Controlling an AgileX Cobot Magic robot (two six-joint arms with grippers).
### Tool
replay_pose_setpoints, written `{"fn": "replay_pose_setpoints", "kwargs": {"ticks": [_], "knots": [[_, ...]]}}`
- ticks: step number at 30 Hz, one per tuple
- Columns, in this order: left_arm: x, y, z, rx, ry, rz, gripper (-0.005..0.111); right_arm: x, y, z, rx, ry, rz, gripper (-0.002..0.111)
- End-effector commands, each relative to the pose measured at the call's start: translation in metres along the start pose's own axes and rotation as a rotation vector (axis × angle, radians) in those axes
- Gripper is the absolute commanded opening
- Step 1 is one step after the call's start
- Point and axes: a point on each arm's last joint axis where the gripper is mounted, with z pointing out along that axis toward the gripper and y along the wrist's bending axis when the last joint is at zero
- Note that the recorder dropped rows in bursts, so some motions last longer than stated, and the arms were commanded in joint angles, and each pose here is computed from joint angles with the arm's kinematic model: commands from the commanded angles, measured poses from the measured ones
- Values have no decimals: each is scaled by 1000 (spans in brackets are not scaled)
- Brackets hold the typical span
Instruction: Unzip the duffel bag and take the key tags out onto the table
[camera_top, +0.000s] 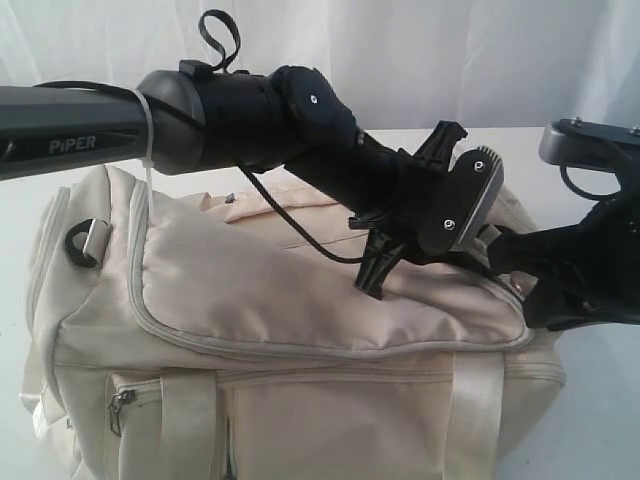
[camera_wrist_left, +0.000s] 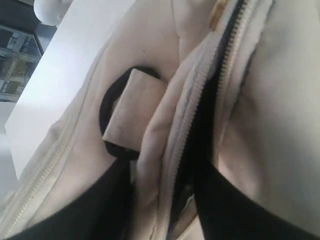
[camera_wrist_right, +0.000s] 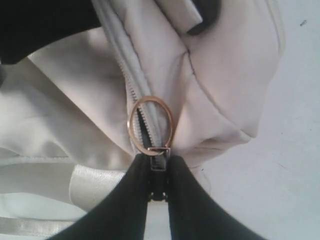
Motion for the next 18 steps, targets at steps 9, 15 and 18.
{"fn": "replay_pose_setpoints", "kwargs": {"ticks": [9,15,18], "knots": [[-14,10,-20,-24,-21,169,61,5,-2,0,14,30,-5,0],[-22,8,-29,24,-65,180,61,5,-2,0,14,30,-5,0],[-21,1,-26,90,-74,206,61,5,-2,0,14,30,-5,0]]}}
